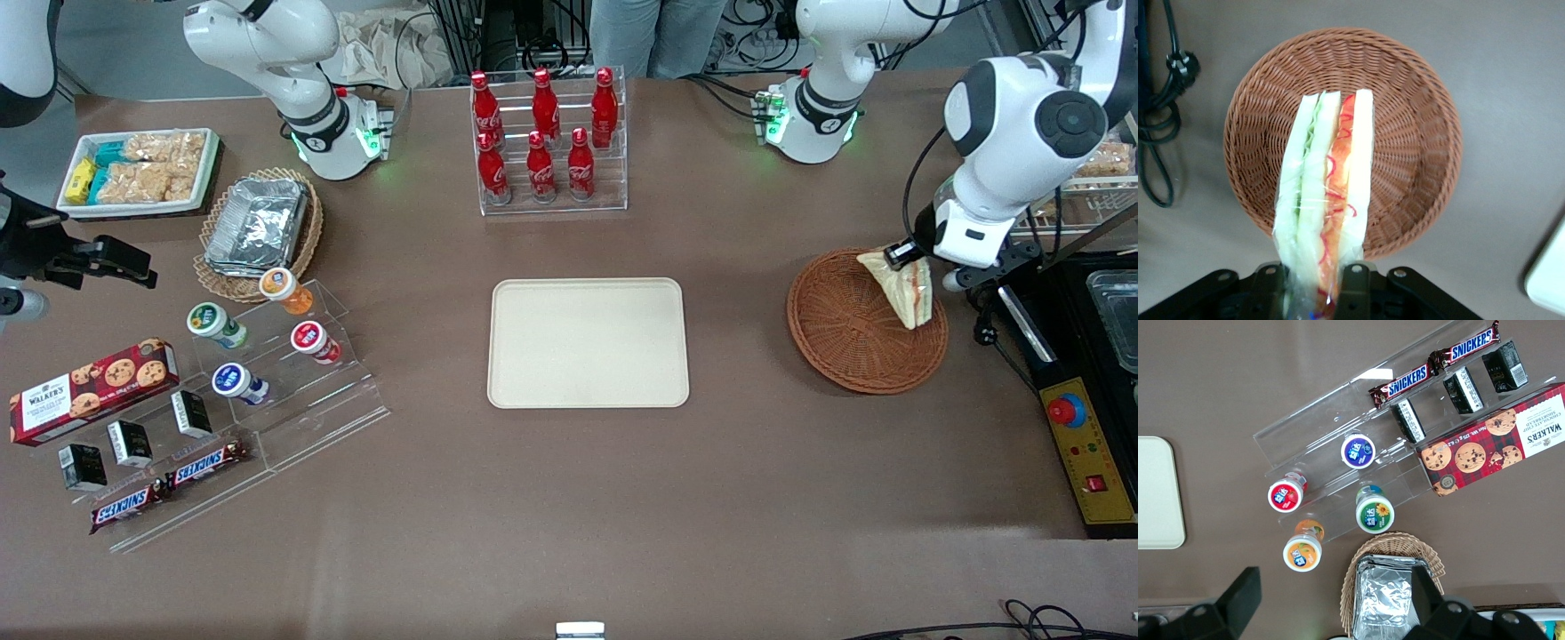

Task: Place sandwich from basket to tray
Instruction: 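Close the left gripper on the sandwich and lift it, then carry the held sandwich over the cream tray with the left gripper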

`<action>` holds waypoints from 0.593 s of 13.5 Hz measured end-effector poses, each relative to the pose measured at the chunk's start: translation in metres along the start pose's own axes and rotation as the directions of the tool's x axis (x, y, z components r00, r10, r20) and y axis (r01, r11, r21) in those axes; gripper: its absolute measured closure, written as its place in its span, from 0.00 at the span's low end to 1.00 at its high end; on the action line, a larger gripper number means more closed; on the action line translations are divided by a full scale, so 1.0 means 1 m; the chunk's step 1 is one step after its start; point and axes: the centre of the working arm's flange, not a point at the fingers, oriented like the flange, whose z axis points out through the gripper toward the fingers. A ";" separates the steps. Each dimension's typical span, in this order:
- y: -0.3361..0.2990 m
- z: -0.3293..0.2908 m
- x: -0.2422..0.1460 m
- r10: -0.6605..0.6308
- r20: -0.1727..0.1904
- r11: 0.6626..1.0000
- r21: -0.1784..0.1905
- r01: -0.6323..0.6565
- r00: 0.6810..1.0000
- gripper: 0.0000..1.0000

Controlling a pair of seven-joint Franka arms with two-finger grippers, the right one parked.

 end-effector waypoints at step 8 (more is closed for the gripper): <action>0.105 -0.070 -0.021 0.202 -0.006 0.979 -0.005 -0.202 0.979 0.78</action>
